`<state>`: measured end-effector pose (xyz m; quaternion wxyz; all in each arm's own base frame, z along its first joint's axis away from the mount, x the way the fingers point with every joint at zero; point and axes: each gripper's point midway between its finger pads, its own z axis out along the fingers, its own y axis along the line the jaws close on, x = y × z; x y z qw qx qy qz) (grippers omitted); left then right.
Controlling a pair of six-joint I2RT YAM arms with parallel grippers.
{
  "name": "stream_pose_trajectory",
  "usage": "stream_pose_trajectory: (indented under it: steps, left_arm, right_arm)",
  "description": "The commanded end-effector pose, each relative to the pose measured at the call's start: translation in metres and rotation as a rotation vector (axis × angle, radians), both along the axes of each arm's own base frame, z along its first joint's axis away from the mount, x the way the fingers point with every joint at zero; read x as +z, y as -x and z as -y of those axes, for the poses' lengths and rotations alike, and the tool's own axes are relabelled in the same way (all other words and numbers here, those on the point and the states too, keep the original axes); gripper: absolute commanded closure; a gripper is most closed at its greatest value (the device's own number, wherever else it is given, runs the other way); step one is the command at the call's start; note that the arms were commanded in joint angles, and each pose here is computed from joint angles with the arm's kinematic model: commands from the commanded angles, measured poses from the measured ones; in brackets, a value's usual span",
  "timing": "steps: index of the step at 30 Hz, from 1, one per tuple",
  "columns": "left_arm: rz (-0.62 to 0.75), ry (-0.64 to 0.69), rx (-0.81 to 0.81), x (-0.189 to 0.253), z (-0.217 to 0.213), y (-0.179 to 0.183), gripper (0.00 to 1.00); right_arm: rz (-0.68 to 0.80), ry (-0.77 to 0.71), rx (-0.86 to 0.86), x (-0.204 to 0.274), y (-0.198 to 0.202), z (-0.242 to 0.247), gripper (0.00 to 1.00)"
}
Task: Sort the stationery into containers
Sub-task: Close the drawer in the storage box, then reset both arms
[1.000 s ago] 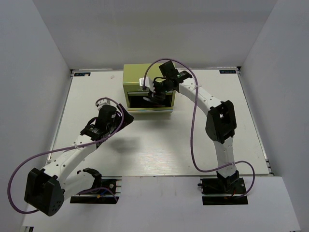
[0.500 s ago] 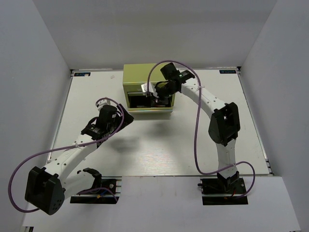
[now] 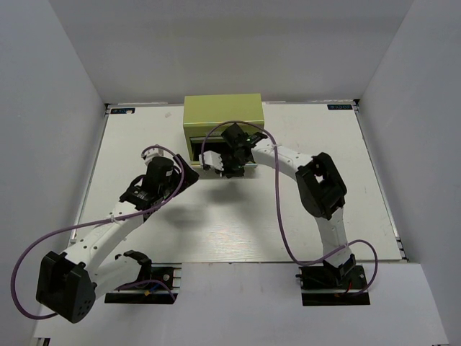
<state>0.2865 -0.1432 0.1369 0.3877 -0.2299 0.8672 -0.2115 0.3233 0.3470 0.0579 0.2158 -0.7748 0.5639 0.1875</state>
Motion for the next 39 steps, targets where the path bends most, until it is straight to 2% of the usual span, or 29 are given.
stream_pose_trajectory:
  steps: [1,3,4,9,19,22,23,25,26,27,29,30,32,33,34,36,39]
  left_arm:
    - [0.044,0.004,0.023,0.015,-0.006,-0.001,0.0]
    - [0.036,0.0,0.022,0.011,-0.006,0.001,0.0]
    - [0.036,0.0,0.022,0.011,-0.006,0.001,0.0]
    - [0.036,0.0,0.022,0.011,-0.006,0.001,0.0]
    - [0.039,-0.005,0.03,0.011,-0.008,0.0,0.0]
    - [0.039,-0.005,0.03,0.011,-0.008,0.0,0.0]
    - [0.048,0.0,0.03,0.013,-0.007,-0.002,0.0]
    - [0.068,-0.007,0.018,0.017,-0.007,-0.003,0.0]
    - [0.078,-0.003,0.019,0.019,-0.006,-0.004,0.0]
    - [0.087,0.0,0.006,0.02,-0.006,-0.003,0.0]
    - [0.112,0.009,-0.01,0.026,-0.003,-0.004,0.0]
    - [0.121,0.009,-0.024,0.026,-0.001,-0.004,0.0]
    - [0.129,0.009,-0.037,0.027,0.0,-0.005,0.0]
    - [0.146,0.005,-0.044,0.03,0.001,-0.007,0.0]
    - [0.156,0.005,-0.06,0.034,0.004,-0.01,0.0]
    - [0.157,-0.009,-0.068,0.036,0.006,-0.015,0.0]
    - [0.171,-0.02,-0.106,0.043,0.013,-0.021,0.0]
  right_arm:
    - [0.266,-0.069,-0.319,0.019,-0.08,-0.016,1.0]
    - [0.334,-0.05,-0.429,0.021,-0.1,-0.007,1.0]
    - [0.382,-0.086,-0.471,0.029,-0.113,-0.011,1.0]
    - [0.51,-0.078,-0.577,0.035,-0.141,-0.003,1.0]
    - [0.54,-0.078,-0.622,0.037,-0.152,0.002,1.0]
    - [0.391,-0.074,-0.54,0.03,-0.124,0.001,1.0]
    - [0.306,-0.176,-0.45,0.052,-0.101,-0.015,1.0]
    - [0.199,-0.196,-0.349,0.051,-0.061,-0.007,1.0]
    - [0.182,-0.251,-0.315,0.071,-0.047,-0.009,0.99]
    - [0.185,-0.301,-0.323,0.09,-0.04,-0.009,0.9]
    - [0.135,-0.318,-0.353,0.089,-0.03,0.001,0.74]
    - [0.106,-0.347,-0.429,0.104,-0.028,0.006,0.53]
    - [0.104,-0.355,-0.527,0.11,-0.041,0.023,0.37]
    - [0.111,-0.366,-0.618,0.119,-0.052,0.038,0.34]
    - [0.105,-0.383,-0.696,0.123,-0.064,0.05,0.21]
    - [0.118,-0.374,-0.871,0.124,-0.088,0.082,0.1]
    - [0.122,-0.386,-1.07,0.131,-0.127,0.132,0.1]
